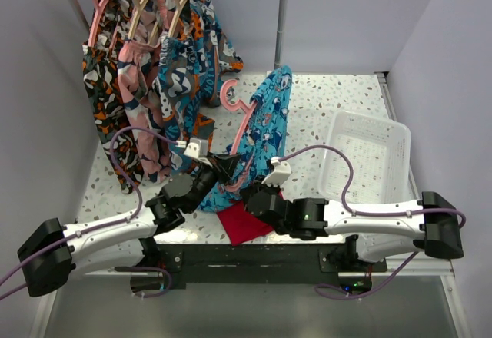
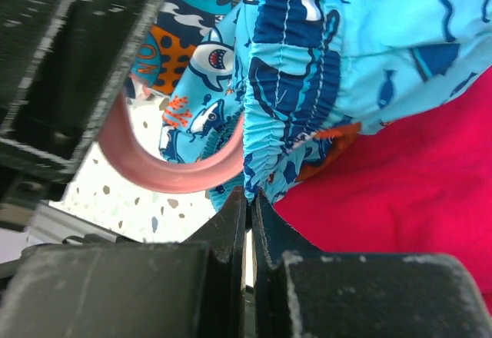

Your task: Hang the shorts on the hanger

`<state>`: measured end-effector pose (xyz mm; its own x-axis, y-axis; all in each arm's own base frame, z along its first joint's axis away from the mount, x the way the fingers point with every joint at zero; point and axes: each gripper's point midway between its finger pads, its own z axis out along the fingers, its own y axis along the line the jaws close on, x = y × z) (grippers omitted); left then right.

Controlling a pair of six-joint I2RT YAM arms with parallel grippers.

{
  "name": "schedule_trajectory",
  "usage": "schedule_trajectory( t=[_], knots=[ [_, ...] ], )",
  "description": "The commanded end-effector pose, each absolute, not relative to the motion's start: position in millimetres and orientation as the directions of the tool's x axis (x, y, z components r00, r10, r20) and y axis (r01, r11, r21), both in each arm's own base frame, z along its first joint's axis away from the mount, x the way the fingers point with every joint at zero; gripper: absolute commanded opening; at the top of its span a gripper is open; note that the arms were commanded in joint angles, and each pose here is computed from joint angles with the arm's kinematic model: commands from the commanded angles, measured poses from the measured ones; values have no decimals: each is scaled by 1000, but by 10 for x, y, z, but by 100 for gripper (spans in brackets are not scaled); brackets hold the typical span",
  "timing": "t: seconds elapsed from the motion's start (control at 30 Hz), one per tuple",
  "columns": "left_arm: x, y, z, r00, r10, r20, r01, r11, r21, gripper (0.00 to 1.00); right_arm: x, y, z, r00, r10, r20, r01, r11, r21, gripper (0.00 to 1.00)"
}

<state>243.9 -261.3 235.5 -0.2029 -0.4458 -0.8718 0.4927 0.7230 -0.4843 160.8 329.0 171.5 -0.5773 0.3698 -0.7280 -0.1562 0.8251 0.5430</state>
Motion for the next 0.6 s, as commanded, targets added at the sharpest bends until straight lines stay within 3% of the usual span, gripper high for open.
schedule_trajectory(
  t=[0.0, 0.4, 0.57],
  knots=[
    [2508, -2572, 2920, -69, -607, -792, 512, 660, -550, 0, 1592, 3311, 2020, -551, 410, -726, -169, 798, 579, 0],
    [2385, -2709, 2272, -148, -515, -845, 458, 721, -520, 0, 1580, 3248, 2313, -534, 418, -735, -205, 779, 592, 0],
    [2248, -2773, 1888, -212, -464, -860, 436, 743, -508, 0, 1543, 3159, 2051, -556, 395, -731, -186, 798, 573, 0]
  ],
)
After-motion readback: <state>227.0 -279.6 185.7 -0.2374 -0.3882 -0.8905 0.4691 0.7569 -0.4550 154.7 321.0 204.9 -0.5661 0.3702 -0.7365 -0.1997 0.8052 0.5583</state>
